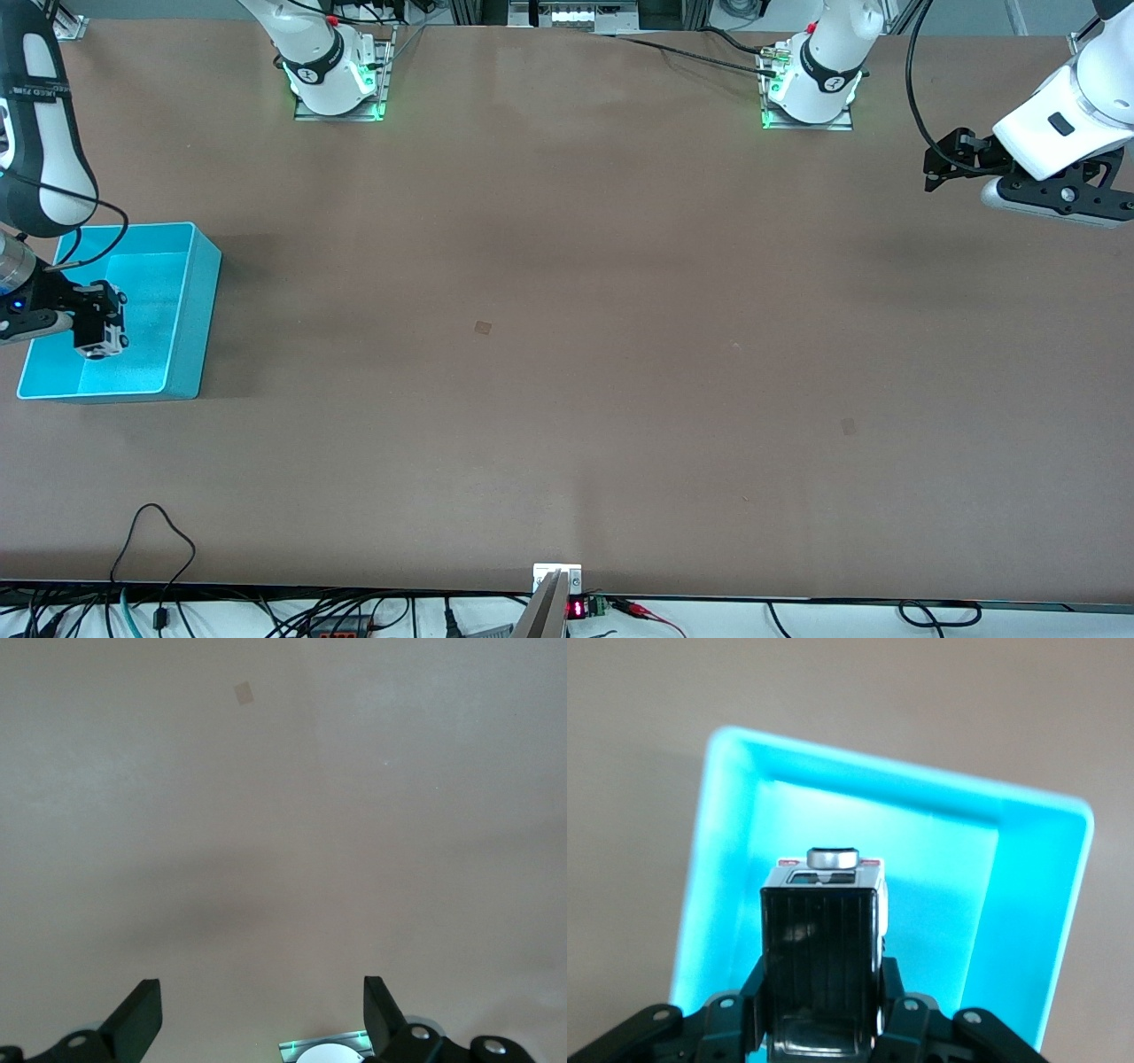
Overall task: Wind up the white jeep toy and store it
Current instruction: 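Lower the jeep into the bin and open the right gripper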
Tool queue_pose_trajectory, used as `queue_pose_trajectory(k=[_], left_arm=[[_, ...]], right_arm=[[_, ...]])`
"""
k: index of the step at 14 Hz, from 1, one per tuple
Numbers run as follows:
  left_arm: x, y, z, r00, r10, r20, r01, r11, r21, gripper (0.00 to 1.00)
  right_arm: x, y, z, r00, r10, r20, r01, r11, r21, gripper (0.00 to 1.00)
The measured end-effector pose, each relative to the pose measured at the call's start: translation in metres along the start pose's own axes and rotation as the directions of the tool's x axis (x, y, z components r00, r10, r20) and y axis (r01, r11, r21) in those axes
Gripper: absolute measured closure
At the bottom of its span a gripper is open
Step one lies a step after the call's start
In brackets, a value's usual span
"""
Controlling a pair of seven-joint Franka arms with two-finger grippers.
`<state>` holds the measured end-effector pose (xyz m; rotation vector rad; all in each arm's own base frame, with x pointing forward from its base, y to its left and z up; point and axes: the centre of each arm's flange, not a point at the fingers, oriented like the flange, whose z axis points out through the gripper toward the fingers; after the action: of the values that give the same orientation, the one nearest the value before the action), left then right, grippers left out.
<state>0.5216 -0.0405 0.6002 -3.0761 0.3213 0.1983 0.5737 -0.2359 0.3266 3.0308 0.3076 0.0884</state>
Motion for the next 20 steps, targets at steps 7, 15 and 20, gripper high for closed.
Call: queue_pose_trajectory(k=[7, 15, 20], left_arm=[[0.000, 0.000, 0.000, 1.000, 0.000, 0.000, 0.000, 1.000, 0.000, 0.00], [0.000, 0.000, 0.000, 1.000, -0.001, 0.003, 0.001, 1.000, 0.000, 0.00], [-0.001, 0.000, 0.000, 1.000, -0.001, 0.003, 0.001, 1.000, 0.000, 0.00]], right_arm=[[-0.032, 0.015, 0.084, 0.982, 0.147, 0.122, -0.152, 0.988, 0.036, 0.49], [-0.038, 0.012, 0.108, 0.978, 0.151, 0.142, -0.158, 0.986, 0.044, 0.49], [-0.029, 0.014, 0.091, 0.983, 0.147, 0.106, -0.151, 0.988, 0.030, 0.04]])
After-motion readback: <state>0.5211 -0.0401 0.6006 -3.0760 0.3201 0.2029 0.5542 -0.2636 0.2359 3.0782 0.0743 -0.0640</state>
